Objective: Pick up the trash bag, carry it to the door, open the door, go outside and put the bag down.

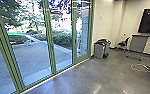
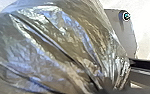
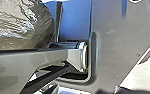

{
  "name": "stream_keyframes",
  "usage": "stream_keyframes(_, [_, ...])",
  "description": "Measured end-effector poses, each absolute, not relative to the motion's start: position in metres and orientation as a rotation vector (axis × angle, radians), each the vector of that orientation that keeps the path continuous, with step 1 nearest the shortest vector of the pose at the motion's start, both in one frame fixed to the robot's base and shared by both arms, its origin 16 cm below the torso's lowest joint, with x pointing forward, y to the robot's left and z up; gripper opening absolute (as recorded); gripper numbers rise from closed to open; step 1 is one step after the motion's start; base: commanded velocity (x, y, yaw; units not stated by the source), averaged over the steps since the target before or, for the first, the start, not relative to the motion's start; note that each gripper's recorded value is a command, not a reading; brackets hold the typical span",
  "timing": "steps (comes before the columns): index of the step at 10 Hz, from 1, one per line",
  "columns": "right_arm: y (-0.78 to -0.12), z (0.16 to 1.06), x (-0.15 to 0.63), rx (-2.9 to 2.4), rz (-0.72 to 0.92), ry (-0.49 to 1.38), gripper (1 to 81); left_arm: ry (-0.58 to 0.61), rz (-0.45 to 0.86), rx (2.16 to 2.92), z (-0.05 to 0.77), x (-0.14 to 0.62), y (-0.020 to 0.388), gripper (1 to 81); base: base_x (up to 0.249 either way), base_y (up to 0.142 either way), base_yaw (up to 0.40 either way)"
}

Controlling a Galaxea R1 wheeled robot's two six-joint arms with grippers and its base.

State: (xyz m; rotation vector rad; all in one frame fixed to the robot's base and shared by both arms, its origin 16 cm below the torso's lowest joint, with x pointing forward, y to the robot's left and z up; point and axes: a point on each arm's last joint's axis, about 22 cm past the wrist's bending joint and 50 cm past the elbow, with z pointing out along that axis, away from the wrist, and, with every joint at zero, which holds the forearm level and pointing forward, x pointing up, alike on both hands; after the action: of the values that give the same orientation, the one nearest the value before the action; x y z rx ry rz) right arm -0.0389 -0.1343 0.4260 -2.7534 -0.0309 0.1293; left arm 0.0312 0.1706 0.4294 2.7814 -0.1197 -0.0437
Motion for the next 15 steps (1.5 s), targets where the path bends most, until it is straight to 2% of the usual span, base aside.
stream_keyframes(5, [-0.1348, 0.4259, -0.0391, -2.754, 0.129, -0.03, 81.1, -0.12, -0.043, 2.779, 0.4297, 0.0316, 0.1683, 1.0, 0.149, -0.078, 0.0])
stream_keyframes(15, [-0.1349, 0.4257, -0.0391, -2.756, 0.129, -0.03, 81.1, -0.121, -0.044, 2.776, 0.4299, 0.0312, 0.1661, 1.0, 0.149, 0.0, 0.0])
